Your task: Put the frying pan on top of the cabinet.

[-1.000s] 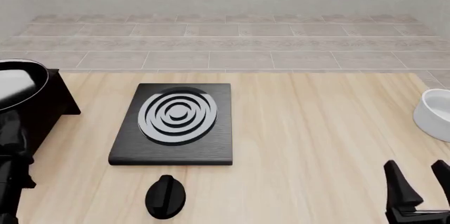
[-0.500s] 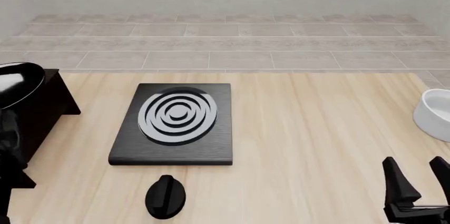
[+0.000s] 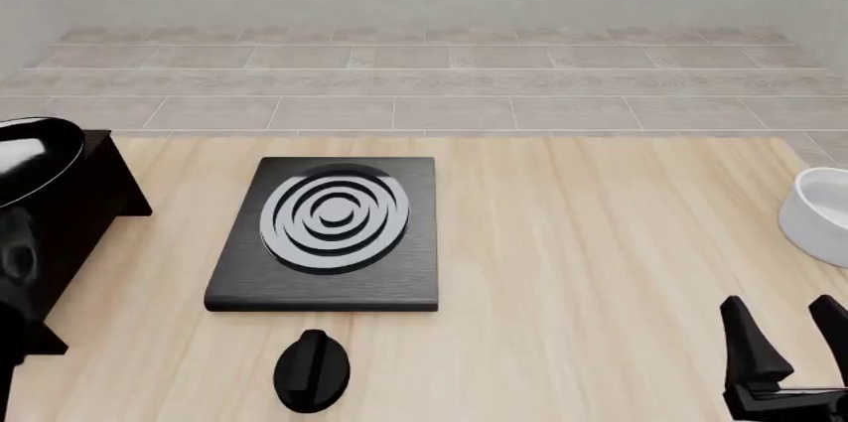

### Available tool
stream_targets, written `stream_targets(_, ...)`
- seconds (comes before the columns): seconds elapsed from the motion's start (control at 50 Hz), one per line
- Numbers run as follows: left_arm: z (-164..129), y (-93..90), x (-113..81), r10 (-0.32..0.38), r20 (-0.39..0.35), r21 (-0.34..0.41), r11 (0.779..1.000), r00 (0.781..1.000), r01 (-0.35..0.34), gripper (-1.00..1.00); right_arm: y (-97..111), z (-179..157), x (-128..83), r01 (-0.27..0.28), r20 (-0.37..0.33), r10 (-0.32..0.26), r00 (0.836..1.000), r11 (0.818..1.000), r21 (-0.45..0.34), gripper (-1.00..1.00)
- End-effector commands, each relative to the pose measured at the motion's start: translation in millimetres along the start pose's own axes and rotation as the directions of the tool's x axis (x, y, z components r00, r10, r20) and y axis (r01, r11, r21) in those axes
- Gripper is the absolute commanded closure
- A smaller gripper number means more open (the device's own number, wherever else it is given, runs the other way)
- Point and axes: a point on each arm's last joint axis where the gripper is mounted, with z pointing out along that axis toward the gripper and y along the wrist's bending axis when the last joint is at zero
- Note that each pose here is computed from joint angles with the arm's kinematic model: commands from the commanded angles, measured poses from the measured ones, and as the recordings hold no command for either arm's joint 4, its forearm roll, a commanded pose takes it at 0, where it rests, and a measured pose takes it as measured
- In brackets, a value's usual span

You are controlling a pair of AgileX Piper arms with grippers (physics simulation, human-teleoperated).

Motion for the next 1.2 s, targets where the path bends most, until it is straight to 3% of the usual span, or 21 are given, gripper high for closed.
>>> stream_targets(0.02,-8,0.4,-2.6,0.01,0.018,-0.005,1.0,1.0,-0.01,-1.0,0,0,0,0.001,0.0,-0.001,1.0,1.0,-0.002,-1.0)
stream_targets(0.28,-15,-1.5,-0.5,0.009,0.001,-0.003,1.0,1.0,-0.009,-1.0,0,-3,1,0.001,0.001,-0.001,1.0,1.0,-0.002,-1.0)
stream_targets(0.64,-43,-19.6,-4.2,0.018,0.011,0.029,0.999,1.0,-0.018,-1.0,0,-2,0,0.002,0.003,-0.002,1.0,1.0,-0.003,-1.0)
stream_targets(1.2,-92,-53.2,-15.2,0.044,0.114,0.081,0.995,0.992,-0.054,-1.0,1,-4,0,0.005,0.006,-0.005,1.0,1.0,-0.015,-1.0)
